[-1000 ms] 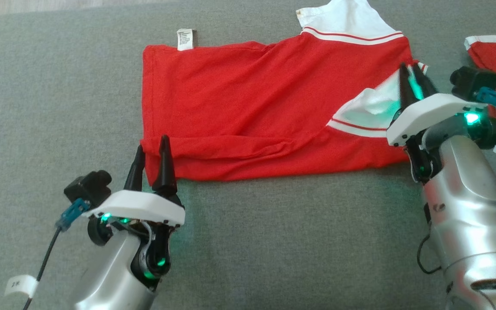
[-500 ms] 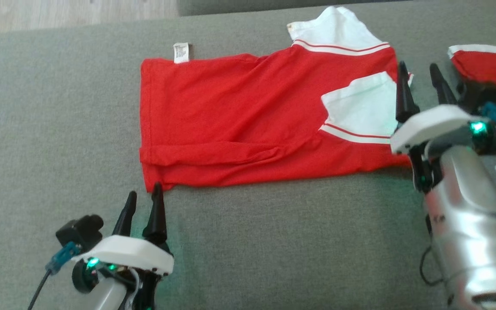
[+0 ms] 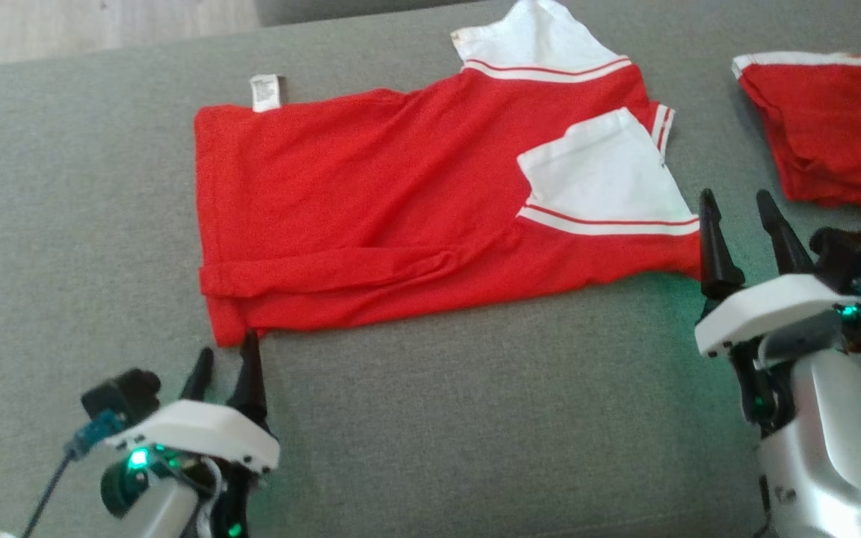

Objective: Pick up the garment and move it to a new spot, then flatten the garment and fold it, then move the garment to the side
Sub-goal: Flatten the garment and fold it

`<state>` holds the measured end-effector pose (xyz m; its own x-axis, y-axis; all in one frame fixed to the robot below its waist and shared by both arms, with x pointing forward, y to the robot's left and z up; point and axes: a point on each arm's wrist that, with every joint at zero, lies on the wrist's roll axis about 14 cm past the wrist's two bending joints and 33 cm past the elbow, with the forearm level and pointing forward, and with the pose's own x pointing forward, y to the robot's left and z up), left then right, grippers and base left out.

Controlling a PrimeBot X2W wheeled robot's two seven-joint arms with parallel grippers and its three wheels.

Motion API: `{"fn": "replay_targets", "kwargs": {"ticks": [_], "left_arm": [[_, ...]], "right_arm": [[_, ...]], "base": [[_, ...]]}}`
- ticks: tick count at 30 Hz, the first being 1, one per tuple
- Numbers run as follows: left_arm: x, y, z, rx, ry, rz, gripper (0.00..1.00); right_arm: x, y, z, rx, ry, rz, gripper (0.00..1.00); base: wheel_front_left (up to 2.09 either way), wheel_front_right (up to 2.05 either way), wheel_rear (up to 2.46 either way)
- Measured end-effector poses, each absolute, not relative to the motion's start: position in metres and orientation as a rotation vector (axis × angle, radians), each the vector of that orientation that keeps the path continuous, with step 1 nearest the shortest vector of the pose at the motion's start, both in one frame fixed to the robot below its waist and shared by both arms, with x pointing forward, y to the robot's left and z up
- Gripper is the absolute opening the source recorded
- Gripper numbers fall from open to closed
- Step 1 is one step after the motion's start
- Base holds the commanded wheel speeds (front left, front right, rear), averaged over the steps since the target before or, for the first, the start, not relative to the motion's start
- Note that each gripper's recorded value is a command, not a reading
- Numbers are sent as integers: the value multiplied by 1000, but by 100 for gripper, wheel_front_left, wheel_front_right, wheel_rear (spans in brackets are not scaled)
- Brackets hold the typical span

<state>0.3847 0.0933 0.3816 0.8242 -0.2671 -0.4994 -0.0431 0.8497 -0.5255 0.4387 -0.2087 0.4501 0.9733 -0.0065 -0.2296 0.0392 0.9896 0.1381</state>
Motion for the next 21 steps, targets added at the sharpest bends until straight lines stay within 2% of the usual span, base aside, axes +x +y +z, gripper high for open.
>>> {"fn": "replay_targets", "kwargs": {"ticks": [7,8,9,11,12,21], "left_arm": [[409,91,376,-562,598,-125,100],[410,91,375,-566,601,-125,90],[410,91,374,-568,603,-127,49],[412,93,372,-566,607,-120,4],[412,93,371,-565,609,-119,0],[410,97,374,-575,590,-116,0]], "right_arm": [[415,-218,425,173,336,-59,100],[413,-219,421,177,350,-62,100],[411,-219,418,178,364,-63,100],[408,-218,414,189,381,-64,100],[408,-217,412,196,392,-62,100],[400,-209,382,241,508,-57,100]], "base": [[0,0,0],[0,0,0],[0,0,0],[0,0,0],[0,0,0],[0,0,0]]}}
